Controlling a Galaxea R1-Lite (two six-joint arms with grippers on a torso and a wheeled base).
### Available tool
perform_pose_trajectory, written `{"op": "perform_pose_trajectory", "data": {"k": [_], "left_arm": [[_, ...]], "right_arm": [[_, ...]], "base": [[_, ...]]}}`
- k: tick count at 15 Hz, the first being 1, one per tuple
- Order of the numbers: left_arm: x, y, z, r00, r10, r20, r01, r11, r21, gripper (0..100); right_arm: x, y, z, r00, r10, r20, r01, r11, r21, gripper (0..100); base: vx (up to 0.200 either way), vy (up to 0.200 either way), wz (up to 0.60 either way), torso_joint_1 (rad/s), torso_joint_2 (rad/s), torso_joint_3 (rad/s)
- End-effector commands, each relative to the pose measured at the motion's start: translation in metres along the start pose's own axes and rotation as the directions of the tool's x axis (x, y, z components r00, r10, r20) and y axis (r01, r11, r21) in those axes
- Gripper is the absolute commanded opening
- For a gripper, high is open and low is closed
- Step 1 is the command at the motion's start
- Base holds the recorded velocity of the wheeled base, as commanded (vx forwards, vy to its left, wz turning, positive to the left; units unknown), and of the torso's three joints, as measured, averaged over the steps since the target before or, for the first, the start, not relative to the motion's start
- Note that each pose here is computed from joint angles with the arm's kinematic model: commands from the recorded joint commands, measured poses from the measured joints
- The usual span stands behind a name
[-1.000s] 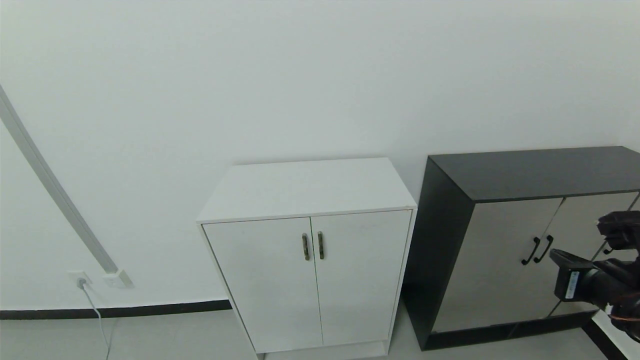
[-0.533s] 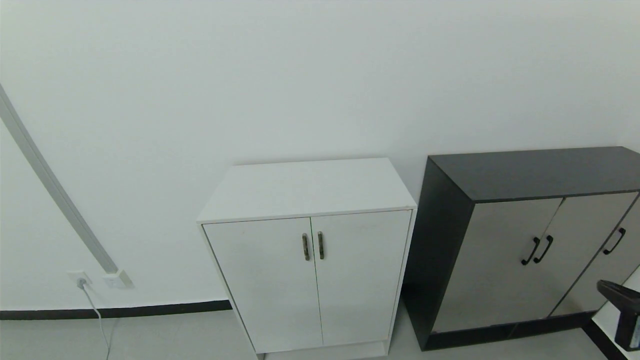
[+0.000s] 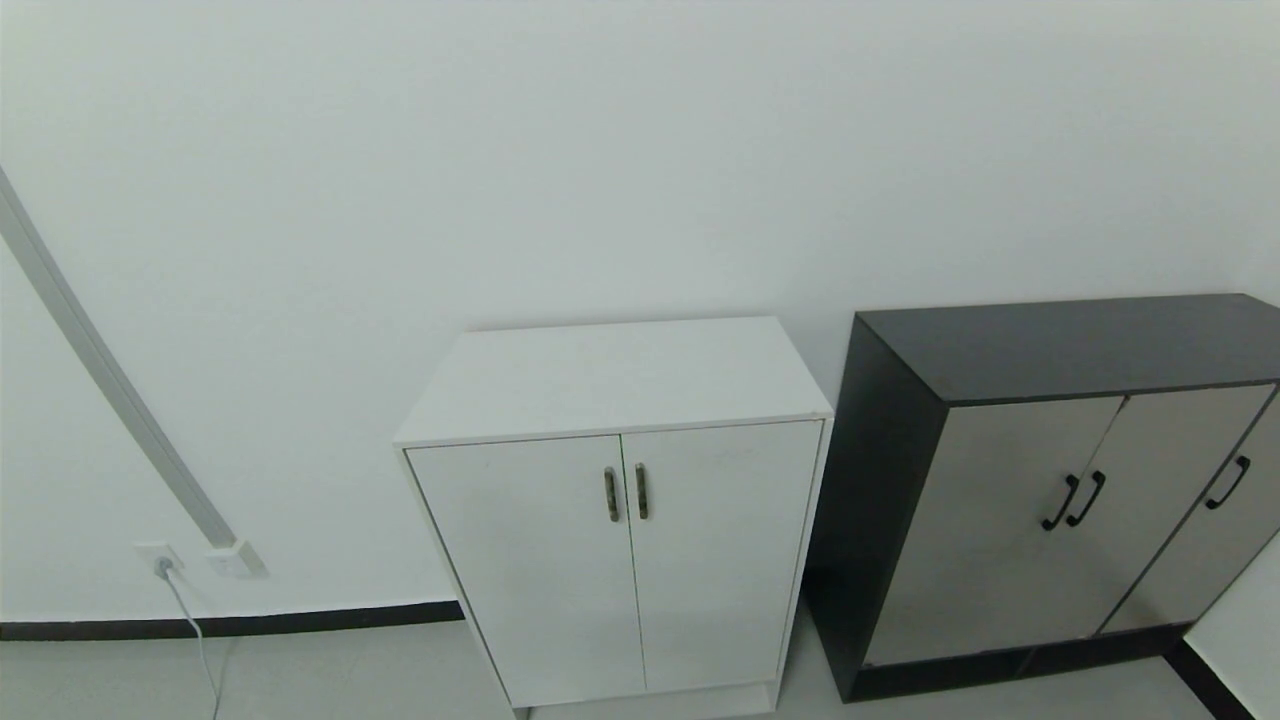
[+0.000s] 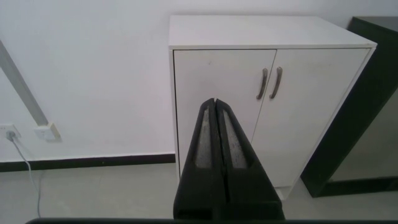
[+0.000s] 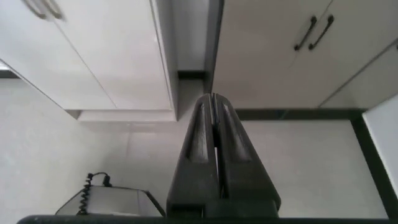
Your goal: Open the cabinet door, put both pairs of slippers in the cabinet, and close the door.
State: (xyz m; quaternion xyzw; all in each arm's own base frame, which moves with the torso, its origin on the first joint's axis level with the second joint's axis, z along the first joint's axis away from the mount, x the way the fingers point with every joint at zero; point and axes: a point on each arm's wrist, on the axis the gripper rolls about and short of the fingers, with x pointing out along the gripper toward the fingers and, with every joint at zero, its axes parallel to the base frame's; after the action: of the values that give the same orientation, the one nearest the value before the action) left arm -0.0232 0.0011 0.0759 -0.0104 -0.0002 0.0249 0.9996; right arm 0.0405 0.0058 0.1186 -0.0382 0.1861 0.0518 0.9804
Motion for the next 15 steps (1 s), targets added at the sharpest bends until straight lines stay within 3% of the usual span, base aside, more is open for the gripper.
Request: {"op": "perform_pose_trajectory", "data": {"k": [1,11,13,15], "left_arm": [[0.000,0.000,0.000,1.000,0.001,-0.001,-0.001,1.000,-0.001,0],[0.000,0.000,0.000,1.000,0.001,-0.001,-0.001,1.000,-0.002,0],[0.000,0.000,0.000,1.000,0.001,-0.001,-0.001,1.000,-0.001,0],[0.000,0.000,0.000,1.000,0.001,-0.001,-0.001,1.000,-0.001,0]], "right_arm": [[-0.004,0.000,-0.023,1.000,0.011,-0.005,-0.011,1.000,-0.001,0],[-0.010,0.001,-0.044,0.998,0.056,-0.042,-0.055,0.998,0.017,0],[-0.012,0.001,-0.050,0.994,0.069,-0.080,-0.067,0.997,0.032,0],[-0.016,0.001,-0.050,0.997,0.072,-0.016,-0.071,0.997,0.030,0]], "base": [[0.000,0.000,0.00,0.000,0.00,0.000],[0.000,0.000,0.00,0.000,0.00,0.000],[0.000,0.000,0.00,0.000,0.00,0.000],[0.000,0.000,0.00,0.000,0.00,0.000]]}}
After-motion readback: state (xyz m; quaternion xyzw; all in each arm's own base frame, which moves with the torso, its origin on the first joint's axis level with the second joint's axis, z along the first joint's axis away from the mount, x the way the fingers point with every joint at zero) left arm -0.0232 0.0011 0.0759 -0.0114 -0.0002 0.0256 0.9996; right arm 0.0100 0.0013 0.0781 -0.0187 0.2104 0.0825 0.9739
